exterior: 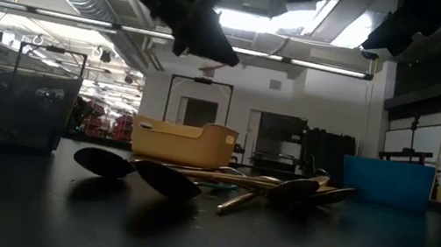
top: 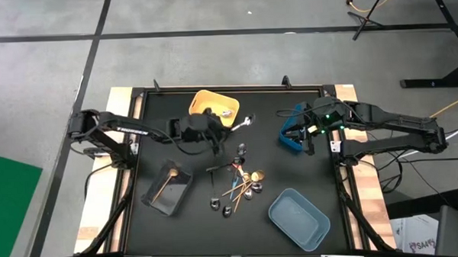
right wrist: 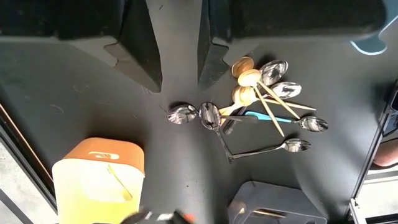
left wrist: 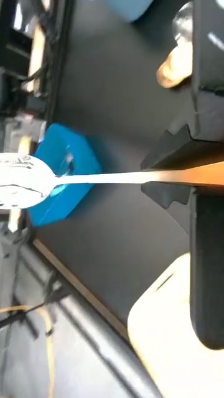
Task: Sort silverware by color (type)
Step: Put the orange spoon into the yellow bin
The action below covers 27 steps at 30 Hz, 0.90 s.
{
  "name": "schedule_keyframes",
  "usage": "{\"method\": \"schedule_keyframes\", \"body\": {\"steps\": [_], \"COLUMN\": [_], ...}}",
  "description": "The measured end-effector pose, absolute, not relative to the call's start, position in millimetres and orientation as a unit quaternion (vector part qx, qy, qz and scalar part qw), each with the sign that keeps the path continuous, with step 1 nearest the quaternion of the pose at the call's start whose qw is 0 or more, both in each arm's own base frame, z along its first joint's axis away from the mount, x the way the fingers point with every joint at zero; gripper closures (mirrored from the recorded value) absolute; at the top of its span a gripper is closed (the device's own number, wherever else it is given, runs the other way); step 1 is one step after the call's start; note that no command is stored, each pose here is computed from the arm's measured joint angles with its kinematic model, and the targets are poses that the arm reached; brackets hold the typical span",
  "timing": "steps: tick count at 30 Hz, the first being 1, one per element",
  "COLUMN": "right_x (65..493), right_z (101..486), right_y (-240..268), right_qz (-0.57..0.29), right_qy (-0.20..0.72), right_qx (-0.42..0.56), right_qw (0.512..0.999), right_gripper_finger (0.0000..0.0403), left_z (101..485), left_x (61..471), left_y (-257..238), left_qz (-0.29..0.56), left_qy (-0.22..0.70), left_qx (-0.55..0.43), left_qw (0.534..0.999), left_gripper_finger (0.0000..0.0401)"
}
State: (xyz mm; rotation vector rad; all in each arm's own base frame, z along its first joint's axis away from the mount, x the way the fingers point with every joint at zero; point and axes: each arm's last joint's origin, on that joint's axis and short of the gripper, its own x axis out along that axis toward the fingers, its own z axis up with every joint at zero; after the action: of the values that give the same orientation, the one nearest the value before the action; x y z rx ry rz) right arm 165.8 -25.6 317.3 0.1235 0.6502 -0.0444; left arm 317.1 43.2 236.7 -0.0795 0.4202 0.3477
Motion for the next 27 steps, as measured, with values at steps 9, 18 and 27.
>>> {"method": "schedule_keyframes", "body": {"steps": [9, 18, 27], "right_x": [166, 166, 166], "right_z": [317, 317, 317], "right_y": [-26, -26, -26], "right_qz": [-0.022, -0.022, -0.022], "right_qy": [0.319, 0.319, 0.319], "right_qx": [0.061, 0.06, 0.06], "right_qw": [0.946, 0.946, 0.946], "right_gripper_finger": [0.031, 0.031, 0.031], "left_z": [251, 251, 250], "left_x": [304, 295, 282], "left_y": [79, 108, 137], "left_qz": [0.217, 0.246, 0.273], "left_qy": [0.191, 0.203, 0.233], "left_qx": [0.005, 0.027, 0.1], "left_qw": [0.957, 0.947, 0.928], "left_gripper_finger": [0.0382, 0.0382, 0.0382]}}
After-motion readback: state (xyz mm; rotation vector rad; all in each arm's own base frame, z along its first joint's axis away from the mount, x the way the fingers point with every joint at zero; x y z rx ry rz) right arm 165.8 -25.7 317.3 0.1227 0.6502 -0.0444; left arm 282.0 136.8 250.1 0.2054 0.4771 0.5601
